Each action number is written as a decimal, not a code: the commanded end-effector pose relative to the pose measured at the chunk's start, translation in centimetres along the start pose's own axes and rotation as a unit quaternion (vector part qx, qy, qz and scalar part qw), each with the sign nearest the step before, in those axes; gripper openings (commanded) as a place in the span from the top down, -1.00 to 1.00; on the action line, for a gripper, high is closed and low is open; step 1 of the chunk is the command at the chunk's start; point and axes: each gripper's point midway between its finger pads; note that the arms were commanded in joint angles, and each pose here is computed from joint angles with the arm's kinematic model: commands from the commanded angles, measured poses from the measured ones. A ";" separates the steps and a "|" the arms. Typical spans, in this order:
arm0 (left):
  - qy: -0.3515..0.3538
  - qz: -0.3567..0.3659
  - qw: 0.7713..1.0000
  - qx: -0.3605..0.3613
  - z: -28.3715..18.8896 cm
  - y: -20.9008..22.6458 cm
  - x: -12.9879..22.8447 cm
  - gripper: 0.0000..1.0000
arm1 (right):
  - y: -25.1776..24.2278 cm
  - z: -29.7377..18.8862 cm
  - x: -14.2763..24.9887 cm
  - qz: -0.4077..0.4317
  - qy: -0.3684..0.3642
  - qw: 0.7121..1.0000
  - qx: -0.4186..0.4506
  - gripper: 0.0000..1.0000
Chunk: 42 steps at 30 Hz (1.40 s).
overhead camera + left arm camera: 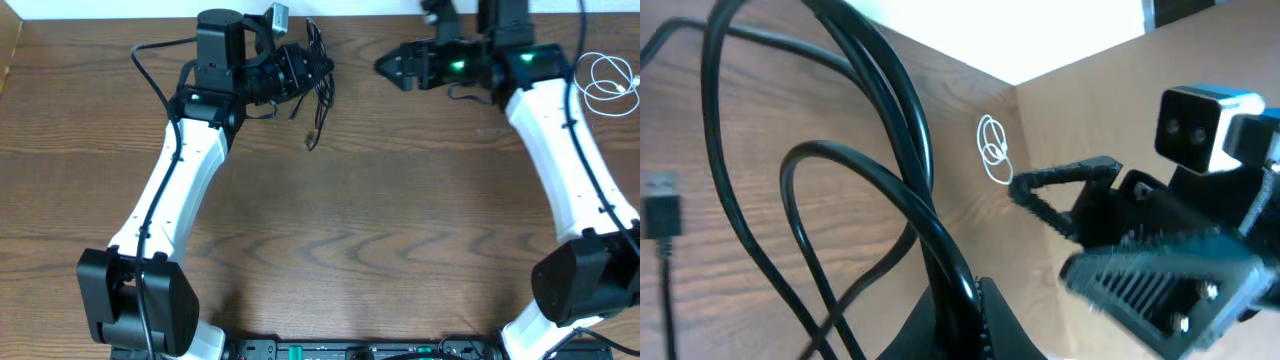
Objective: Untangle cables
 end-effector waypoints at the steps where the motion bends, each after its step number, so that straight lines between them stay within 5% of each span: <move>1: 0.007 -0.012 1.000 0.025 -0.9 -1.6 -0.3 0.85 | 1.9 1.8 0.2 -0.022 0.006 0.999 -0.027 -0.50; 20: -0.006 -0.108 0.993 0.039 -1.2 -2.1 -1.4 0.85 | 5.7 7.1 1.3 -0.049 0.019 0.995 -0.088 -0.25; 24: -0.006 -0.158 0.986 0.043 -1.3 -2.3 -1.5 0.85 | 4.6 8.3 1.4 -0.035 0.021 0.998 -0.045 -0.08; 28: -0.005 -0.183 0.982 0.044 -1.3 -2.4 -1.5 0.85 | 4.2 8.8 0.8 -0.043 0.008 0.999 -0.029 0.36; 34: 0.004 -0.207 0.977 0.047 -1.3 -2.5 -1.3 0.85 | 1.9 8.8 -0.5 -0.032 -0.019 0.999 0.039 0.65; 37: 0.005 -0.210 0.977 0.048 -1.3 -2.6 -1.3 0.85 | 1.3 8.7 -0.5 -0.031 -0.020 0.998 0.053 0.98; 42: 0.004 -0.172 0.984 0.048 -1.3 -2.6 -1.3 0.85 | -0.7 7.0 -1.7 -0.023 -0.040 0.996 0.070 0.98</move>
Point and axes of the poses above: each gripper's point midway between its finger pads, its own z axis out along the fingers, its own y axis along the line the jaws close on, x = y × z, and after that the axes turned 8 degrees about -z, right-handed
